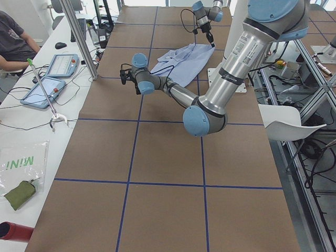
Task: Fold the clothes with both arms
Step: 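Drag the folded shirt with the right gripper, rotating it on the table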
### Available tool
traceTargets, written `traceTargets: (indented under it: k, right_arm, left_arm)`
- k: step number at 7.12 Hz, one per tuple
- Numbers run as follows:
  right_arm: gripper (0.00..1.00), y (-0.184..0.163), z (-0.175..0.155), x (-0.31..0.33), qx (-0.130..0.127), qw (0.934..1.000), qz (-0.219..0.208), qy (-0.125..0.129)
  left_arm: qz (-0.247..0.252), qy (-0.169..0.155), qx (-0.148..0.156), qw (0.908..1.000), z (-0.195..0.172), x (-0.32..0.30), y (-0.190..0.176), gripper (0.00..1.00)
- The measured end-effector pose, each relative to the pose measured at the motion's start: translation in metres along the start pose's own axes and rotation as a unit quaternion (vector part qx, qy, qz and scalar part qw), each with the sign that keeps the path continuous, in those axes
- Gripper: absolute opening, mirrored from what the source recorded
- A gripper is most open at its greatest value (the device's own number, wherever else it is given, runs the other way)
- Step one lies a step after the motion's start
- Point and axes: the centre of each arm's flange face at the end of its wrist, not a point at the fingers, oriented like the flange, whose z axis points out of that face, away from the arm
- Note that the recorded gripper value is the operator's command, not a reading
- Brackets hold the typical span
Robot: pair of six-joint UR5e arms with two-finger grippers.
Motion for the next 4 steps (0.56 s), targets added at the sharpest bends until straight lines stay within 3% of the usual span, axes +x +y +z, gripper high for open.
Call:
traceTargets:
  k: [2,4]
  right_arm:
    - [1.0,-0.02,-0.018,-0.01,0.033,0.9993,-0.004,-0.013]
    - [1.0,-0.058,-0.068,-0.02,0.108,0.9935,-0.008,-0.033]
  left_arm:
    - [0.009,0.012,-0.003,0.9999,-0.01,0.003,0.012,0.99]
    - [0.012,0.027,-0.025,0.9992,-0.019,0.01,0.054,0.99]
